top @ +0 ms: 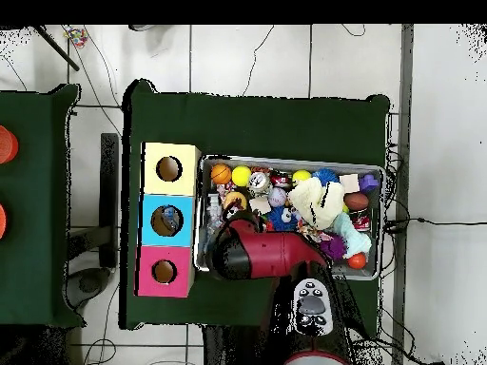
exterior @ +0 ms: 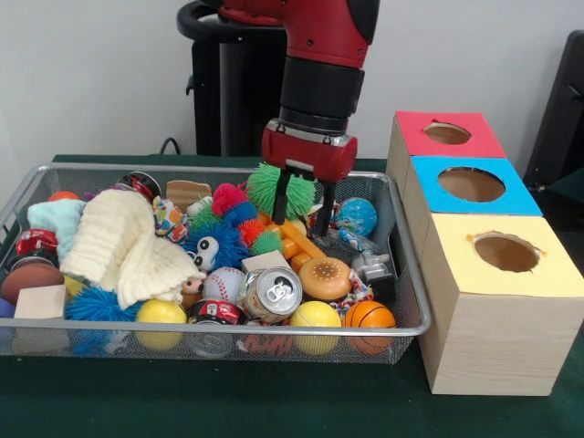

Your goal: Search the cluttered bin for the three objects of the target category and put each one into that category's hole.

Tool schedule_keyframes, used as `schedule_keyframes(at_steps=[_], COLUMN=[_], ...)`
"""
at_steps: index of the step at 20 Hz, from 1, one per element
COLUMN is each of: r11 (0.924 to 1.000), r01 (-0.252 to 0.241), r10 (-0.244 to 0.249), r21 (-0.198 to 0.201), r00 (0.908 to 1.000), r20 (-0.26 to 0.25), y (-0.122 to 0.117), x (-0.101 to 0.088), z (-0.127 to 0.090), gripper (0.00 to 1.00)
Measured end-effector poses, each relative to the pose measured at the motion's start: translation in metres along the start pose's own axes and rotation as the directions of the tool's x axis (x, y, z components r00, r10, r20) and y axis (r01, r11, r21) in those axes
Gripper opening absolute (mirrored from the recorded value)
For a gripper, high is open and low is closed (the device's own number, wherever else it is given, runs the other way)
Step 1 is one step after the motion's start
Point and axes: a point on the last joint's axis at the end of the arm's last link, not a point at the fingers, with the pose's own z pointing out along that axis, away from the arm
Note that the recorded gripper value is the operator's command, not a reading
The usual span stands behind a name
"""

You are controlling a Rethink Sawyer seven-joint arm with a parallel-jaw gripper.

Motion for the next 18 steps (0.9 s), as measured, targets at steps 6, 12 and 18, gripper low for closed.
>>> schedule_keyframes(at_steps=[6, 12, 18], r11=[0.9991, 0.9977, 0.9973], r01=[0.005, 0.019, 0.008], r10=[-0.005, -0.019, -0.008], r21=[0.041, 0.065, 0.073], r00=[0.9999, 0.9998, 0.9999], r20=[-0.011, -0.010, 0.008], y=[-0.010, -0.001, 0.003], x=[0.030, 0.060, 0.059], z=[0.030, 0.045, 0.042], gripper=[1.00, 1.00, 1.00])
